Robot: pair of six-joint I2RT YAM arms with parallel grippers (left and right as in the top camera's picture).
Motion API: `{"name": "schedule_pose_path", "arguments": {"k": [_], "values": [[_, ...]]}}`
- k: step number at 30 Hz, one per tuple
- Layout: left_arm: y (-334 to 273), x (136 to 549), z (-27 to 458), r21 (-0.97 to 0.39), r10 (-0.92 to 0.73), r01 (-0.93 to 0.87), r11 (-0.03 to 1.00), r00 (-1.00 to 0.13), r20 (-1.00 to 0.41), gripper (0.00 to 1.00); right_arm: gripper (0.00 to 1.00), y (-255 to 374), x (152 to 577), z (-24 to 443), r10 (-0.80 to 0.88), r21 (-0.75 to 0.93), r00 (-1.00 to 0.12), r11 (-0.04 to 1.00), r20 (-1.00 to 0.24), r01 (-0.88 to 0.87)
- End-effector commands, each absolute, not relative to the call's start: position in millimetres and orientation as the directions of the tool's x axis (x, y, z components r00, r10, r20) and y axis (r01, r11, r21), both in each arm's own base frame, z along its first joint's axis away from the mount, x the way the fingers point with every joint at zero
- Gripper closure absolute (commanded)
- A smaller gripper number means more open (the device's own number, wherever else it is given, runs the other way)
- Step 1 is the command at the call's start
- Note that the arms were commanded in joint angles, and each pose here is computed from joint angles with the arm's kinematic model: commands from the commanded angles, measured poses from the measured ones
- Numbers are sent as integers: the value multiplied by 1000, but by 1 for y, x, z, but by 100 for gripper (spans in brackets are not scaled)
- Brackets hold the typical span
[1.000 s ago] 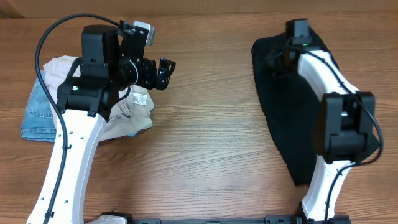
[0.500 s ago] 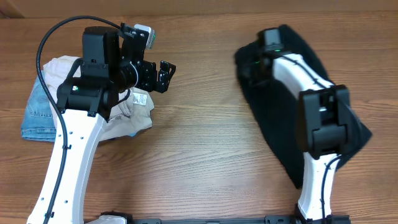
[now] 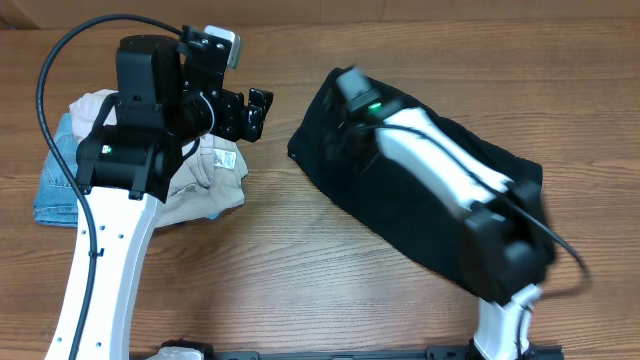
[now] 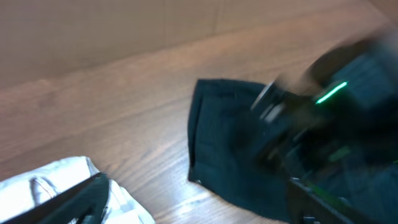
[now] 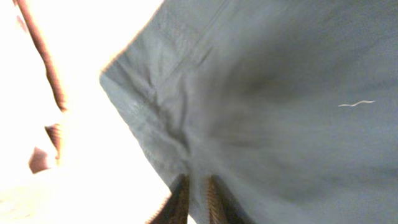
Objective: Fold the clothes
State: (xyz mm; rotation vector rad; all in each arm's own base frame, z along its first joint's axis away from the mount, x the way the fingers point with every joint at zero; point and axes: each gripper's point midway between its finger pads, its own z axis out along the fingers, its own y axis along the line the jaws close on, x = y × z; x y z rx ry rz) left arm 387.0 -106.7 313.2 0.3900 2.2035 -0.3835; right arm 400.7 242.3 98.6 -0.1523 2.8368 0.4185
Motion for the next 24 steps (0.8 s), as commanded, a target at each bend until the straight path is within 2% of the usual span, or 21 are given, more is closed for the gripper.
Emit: {"name": "schedule_pose_path", "arguments": {"k": [1,4,6,7,9,12,14,17,18,20,23,24], "values": [[-131,390,277,-182,204,458,870,-671,-713,20,74,150,427,157,204,265,-913,958,-354,111],[-145,393,238,-190,275,491,850,-722,-635,32,70,79,420,144,387,243,-891,912,-240,330],[-158,395,207,-194,337,525,829,-745,-576,34,67,31,410,132,491,232,-858,861,-153,452],[-164,396,193,-198,362,539,819,-752,-551,31,66,8,402,126,546,232,-831,827,-107,513],[-179,397,157,-187,455,601,777,-742,-492,18,54,-34,382,113,641,210,-767,755,-34,622],[-187,403,115,-155,513,617,771,-747,-422,7,44,-71,356,93,722,174,-691,676,35,716],[-193,407,88,-146,532,620,771,-752,-388,7,44,-86,338,75,756,153,-650,635,79,757],[-197,411,59,-150,543,618,772,-763,-350,14,44,-88,322,48,764,143,-636,621,108,771],[-196,411,53,-152,544,616,773,-767,-340,18,44,-87,320,43,757,143,-644,629,109,764],[-190,410,40,-131,551,605,785,-779,-300,33,43,-84,314,29,754,139,-647,633,115,762],[-177,404,28,-94,559,591,801,-795,-234,71,48,-81,303,8,776,127,-619,606,124,785],[-174,400,27,-92,561,589,803,-799,-214,81,57,-81,300,2,784,122,-609,597,120,793]]}}
